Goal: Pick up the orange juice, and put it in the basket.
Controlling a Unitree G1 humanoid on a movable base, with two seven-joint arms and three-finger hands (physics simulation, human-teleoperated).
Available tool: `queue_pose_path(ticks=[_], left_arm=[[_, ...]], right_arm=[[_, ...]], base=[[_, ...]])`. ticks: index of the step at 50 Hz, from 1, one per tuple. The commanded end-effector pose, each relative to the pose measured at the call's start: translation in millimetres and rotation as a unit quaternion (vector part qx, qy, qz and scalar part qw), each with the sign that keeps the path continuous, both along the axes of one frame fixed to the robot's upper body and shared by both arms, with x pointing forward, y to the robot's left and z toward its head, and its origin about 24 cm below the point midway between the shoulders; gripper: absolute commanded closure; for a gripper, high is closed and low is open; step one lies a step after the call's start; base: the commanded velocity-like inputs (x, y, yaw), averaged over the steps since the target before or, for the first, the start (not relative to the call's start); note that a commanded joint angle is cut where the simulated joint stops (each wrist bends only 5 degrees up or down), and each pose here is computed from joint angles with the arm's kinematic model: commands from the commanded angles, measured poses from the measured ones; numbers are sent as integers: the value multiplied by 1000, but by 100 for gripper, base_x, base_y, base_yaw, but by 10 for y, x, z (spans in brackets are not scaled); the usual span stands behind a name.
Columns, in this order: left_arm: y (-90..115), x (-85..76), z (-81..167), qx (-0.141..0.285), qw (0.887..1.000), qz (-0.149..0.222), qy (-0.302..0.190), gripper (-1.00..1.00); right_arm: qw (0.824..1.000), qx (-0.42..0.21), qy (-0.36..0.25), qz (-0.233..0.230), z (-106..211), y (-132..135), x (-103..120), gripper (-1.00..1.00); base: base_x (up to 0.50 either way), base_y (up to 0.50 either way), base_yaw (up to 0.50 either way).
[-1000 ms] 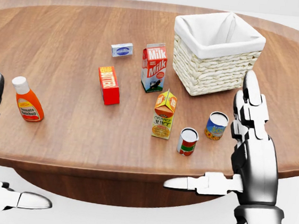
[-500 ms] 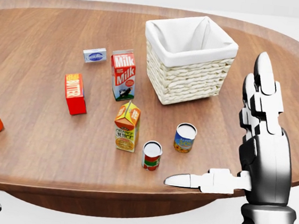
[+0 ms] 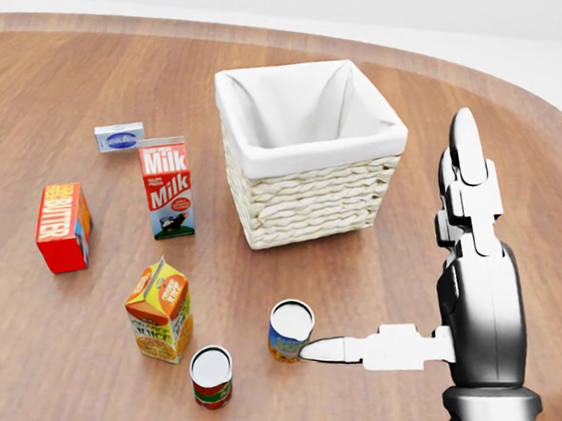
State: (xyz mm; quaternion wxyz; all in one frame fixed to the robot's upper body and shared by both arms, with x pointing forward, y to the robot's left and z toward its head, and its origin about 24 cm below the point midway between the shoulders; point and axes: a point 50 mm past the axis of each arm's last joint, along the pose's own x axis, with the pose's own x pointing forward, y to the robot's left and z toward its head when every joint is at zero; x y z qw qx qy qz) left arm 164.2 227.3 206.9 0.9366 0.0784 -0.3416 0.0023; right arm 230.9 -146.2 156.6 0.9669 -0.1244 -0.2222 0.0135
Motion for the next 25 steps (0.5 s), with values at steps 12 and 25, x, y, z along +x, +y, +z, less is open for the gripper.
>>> queue_pose_path(ticks=[12,25], left_arm=[[6,-5,0,-3,1000,-1,-1,-100],[4,0,-9,-5,1000,-2,1,-100]], right_arm=[[1000,-29,5,11,-12,58,-16,-100],[999,-41,5,16,-10,90,-25,-100]], base=[[50,-5,0],[50,0,0]])
